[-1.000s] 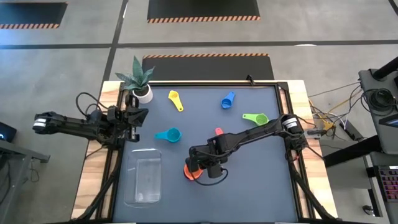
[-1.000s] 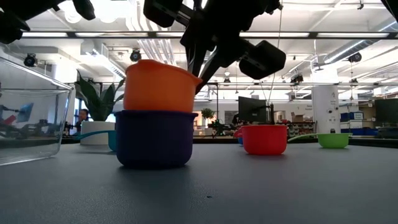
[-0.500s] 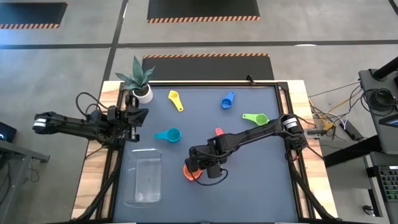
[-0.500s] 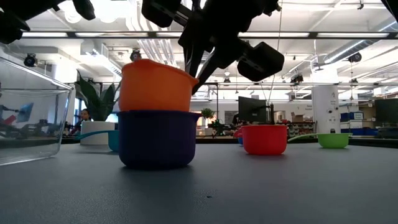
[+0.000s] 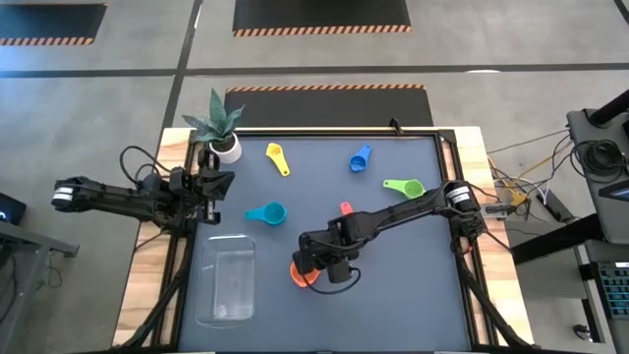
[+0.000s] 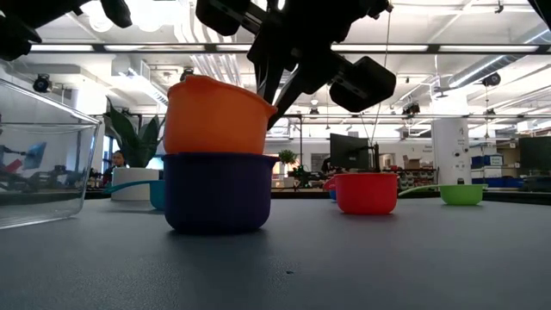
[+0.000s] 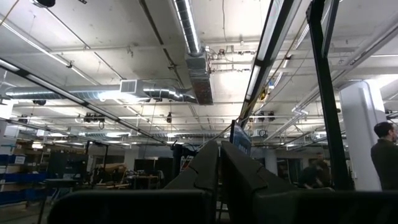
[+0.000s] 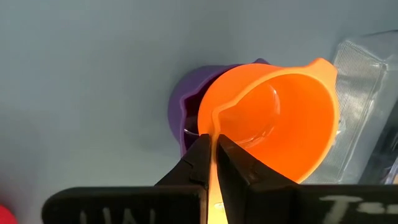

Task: Nest measuring cups in basket
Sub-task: Stack the orange measuring cup on top of the violet measuring cup

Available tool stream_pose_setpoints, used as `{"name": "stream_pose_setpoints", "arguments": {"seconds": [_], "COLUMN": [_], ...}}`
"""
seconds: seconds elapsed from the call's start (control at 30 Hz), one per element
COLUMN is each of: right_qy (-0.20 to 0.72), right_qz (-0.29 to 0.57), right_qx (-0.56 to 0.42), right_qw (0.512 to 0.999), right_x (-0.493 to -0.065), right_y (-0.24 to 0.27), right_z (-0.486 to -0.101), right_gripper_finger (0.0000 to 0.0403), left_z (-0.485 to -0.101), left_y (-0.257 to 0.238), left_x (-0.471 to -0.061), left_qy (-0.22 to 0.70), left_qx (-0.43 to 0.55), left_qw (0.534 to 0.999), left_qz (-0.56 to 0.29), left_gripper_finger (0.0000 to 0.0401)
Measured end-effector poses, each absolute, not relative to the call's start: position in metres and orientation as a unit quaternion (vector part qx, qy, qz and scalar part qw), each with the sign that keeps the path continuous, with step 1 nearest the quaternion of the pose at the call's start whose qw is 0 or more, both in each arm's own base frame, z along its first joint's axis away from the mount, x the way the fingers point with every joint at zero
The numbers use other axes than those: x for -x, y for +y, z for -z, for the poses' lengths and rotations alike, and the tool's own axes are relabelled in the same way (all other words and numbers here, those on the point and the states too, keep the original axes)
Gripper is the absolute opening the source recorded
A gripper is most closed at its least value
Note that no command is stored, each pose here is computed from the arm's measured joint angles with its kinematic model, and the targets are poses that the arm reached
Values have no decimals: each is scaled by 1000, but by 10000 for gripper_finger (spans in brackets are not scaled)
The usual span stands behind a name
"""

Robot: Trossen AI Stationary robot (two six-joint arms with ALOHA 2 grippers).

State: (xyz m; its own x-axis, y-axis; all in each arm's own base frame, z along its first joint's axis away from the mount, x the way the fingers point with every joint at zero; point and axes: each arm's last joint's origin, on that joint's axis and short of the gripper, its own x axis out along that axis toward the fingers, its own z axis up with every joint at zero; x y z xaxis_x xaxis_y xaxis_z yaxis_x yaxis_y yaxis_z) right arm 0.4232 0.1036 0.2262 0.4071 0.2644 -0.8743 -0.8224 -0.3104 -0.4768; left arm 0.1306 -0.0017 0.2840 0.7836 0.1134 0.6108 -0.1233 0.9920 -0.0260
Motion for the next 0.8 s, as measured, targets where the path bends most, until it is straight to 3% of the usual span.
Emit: {"name": "stream_pose_setpoints", "arguments": {"seconds": [0.43, 0.8], "right_qy": [221, 216], "right_qz": [-495, -491], "right_qx": [639, 642], "right_qw": [545, 548], "right_x": [-423, -425], "right_y": [104, 105], "right_z": [-226, -227], "right_gripper_finger": [11, 68], "left_z": [-284, -284], "left_y": [-2, -2], "left_x": [-131, -131], "left_qy": [-323, -323], "left_qx": [-8, -7], "left_qw": [944, 944], "left_qz": [-63, -63], "left_gripper_finger": [0, 0]}}
